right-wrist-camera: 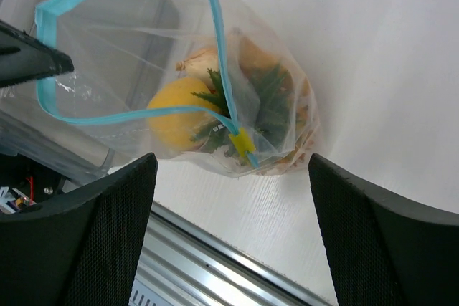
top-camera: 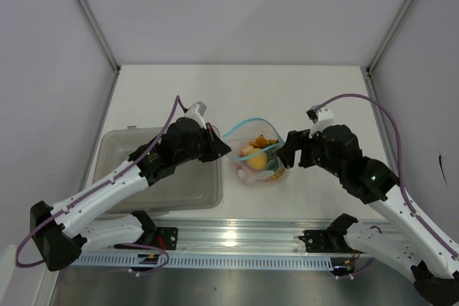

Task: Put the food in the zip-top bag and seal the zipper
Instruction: Adjust the zipper food storage bag at the center of the board, then zip the zipper food storage bag at the center of the board.

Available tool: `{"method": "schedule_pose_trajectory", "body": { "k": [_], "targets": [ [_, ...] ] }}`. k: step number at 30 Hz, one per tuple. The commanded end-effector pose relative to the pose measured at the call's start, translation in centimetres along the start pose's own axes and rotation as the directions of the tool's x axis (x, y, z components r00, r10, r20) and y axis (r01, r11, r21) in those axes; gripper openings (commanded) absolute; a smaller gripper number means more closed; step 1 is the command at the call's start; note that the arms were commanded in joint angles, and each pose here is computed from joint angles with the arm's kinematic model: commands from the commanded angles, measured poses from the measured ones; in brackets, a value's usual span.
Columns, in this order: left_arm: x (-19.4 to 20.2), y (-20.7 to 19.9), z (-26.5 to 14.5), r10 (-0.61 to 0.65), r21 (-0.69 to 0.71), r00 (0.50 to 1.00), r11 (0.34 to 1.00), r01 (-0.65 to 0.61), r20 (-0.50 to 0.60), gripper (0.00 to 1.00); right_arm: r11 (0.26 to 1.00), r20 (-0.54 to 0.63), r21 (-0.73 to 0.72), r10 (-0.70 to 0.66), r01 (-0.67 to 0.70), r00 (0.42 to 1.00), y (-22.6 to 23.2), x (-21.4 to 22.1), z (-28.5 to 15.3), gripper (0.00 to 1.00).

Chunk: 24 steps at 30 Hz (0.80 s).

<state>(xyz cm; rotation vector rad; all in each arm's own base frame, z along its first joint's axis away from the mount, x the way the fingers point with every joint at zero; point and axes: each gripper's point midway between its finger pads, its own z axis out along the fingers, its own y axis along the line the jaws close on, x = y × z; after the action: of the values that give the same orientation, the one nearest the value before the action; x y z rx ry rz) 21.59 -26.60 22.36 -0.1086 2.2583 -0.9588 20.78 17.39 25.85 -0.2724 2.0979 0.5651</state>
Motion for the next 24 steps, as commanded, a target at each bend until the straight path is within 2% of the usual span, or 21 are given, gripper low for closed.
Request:
{"method": "schedule_pose_trajectory", "body": {
  "k": [1, 9, 11, 16, 24],
  "targets": [
    [-1.5, -1.8, -0.4, -0.006, 0.045, 1.0, 0.999, 0.005, 0.027, 0.01, 0.996, 0.045, -0.086, -0.017, 0.021, 0.999, 1.0, 0.3, 0.7, 0.88],
    [-1.3, -2.2, -0.4, -0.004, 0.064, 1.0, 0.998, 0.003, 0.009, 0.01, 0.995, 0.079, -0.097, -0.029, 0.037, 0.996, 0.2, 2.4, 2.0, 0.76],
    [-1.2, -2.2, -0.3, -0.005, 0.064, 1.0, 0.998, 0.005, 0.004, 0.0, 0.995, 0.135, -0.089, -0.033, 0.045, 0.99, 0.0, 1.7, 2.1, 0.68],
    [-0.9, -2.2, -0.2, -0.004, 0.071, 1.0, 0.997, 0.005, -0.012, 0.01, 0.994, 0.255, -0.074, -0.059, 0.081, 0.965, -0.6, 0.5, 1.5, 0.57],
    [-0.5, -2.2, 0.1, 0.0, 0.071, 1.0, 0.997, 0.002, -0.027, 0.01, 0.99, 0.238, -0.065, -0.103, 0.122, 0.966, -0.6, 0.8, 3.6, 0.49]
  ]
}}
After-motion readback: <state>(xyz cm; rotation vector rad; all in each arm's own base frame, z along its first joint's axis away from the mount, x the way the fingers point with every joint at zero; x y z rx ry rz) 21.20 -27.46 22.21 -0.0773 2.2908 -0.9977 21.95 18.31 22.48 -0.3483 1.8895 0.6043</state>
